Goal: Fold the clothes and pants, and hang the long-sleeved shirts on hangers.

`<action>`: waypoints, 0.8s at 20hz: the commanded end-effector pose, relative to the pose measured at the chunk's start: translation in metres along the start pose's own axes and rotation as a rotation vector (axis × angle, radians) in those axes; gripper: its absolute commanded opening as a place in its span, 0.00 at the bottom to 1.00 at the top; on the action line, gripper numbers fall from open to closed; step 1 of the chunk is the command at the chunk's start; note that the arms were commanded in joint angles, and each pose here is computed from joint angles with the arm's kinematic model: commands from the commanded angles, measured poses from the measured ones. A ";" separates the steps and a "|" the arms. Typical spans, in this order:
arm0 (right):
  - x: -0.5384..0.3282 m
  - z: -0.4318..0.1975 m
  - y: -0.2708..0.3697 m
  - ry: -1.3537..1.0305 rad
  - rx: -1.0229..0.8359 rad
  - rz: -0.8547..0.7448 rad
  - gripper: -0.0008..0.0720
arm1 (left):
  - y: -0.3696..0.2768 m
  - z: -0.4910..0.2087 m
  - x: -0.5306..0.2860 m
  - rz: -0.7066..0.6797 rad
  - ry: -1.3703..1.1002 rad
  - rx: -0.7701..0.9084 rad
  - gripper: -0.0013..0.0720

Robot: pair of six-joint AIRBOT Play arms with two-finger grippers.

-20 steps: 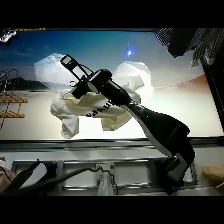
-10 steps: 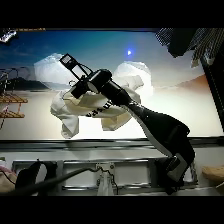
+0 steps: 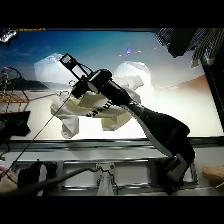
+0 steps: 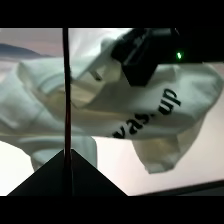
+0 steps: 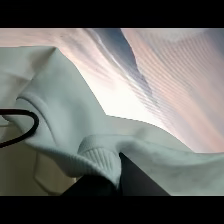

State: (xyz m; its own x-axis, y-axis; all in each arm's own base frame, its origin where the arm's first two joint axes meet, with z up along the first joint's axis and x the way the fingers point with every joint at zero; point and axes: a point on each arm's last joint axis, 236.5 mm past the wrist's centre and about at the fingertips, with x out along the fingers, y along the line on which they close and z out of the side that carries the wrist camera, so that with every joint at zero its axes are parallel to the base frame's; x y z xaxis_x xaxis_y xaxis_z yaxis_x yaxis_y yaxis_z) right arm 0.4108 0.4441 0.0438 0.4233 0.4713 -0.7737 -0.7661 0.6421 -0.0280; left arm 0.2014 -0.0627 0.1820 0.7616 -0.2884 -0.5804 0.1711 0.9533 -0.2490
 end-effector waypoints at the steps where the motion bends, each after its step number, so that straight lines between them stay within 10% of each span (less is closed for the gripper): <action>1: -0.006 0.000 0.000 0.006 -0.003 -0.002 0.05 | -0.033 -0.025 0.004 -0.146 0.019 -0.015 0.04; 16: -0.012 -0.011 -0.004 0.058 -0.012 -0.013 0.05 | -0.050 -0.022 0.055 -0.398 -0.177 -0.260 0.04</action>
State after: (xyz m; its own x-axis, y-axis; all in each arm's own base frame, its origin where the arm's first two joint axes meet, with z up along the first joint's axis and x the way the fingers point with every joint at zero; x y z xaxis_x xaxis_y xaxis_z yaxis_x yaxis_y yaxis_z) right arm 0.4064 0.4323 0.0460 0.4134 0.4371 -0.7988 -0.7649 0.6426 -0.0443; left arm 0.2019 -0.1246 0.1472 0.7363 -0.5568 -0.3844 0.3153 0.7850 -0.5332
